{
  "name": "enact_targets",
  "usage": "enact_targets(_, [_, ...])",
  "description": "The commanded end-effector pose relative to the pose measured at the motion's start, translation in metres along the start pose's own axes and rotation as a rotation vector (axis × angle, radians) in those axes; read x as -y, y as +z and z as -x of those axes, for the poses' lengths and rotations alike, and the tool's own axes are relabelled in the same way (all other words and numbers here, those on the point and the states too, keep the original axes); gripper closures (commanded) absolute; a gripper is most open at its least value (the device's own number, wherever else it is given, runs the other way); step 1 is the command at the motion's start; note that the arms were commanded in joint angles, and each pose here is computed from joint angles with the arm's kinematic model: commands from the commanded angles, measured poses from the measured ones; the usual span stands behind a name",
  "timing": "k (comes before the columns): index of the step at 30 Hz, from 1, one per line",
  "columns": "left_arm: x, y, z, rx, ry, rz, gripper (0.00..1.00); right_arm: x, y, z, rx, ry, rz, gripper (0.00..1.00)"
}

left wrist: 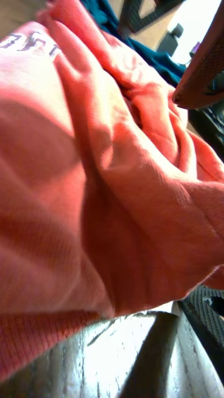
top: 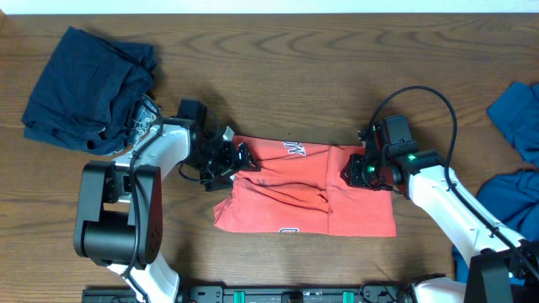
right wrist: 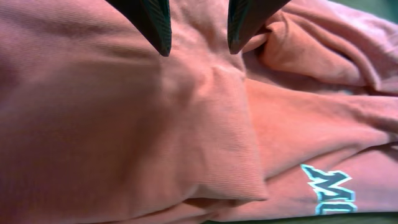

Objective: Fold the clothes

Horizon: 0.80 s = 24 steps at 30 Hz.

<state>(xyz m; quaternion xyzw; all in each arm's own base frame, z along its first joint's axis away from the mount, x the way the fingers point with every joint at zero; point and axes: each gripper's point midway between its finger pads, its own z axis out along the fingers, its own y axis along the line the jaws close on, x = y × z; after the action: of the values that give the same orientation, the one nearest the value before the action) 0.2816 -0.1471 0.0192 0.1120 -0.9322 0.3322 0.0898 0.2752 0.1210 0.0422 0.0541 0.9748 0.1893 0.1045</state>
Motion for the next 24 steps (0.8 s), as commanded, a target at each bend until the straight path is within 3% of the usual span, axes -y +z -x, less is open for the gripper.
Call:
enact_targets(1, [-0.039,0.009,0.007,0.031,-0.112,0.148,0.08,0.012,0.008,-0.003,-0.020,0.022,-0.054,0.73])
enact_targets(4, [-0.041,0.014,0.009,0.046,-0.141,0.142,0.12,0.018,0.017,-0.007,-0.053,0.033,-0.075,0.75])
enact_targets(8, [-0.048,0.026,0.004,0.033,-0.158,0.147,0.31,0.026,0.027,-0.011,-0.078,0.042,-0.102,0.78])
enact_targets(17, [-0.039,0.048,-0.014,-0.015,-0.072,0.130,0.35,0.027,0.033,-0.009,-0.080,0.042,-0.103,0.81])
enact_targets(24, [-0.037,0.052,-0.019,-0.031,-0.039,0.138,0.71,0.028,0.033,-0.009,-0.079,0.046,-0.105,0.82])
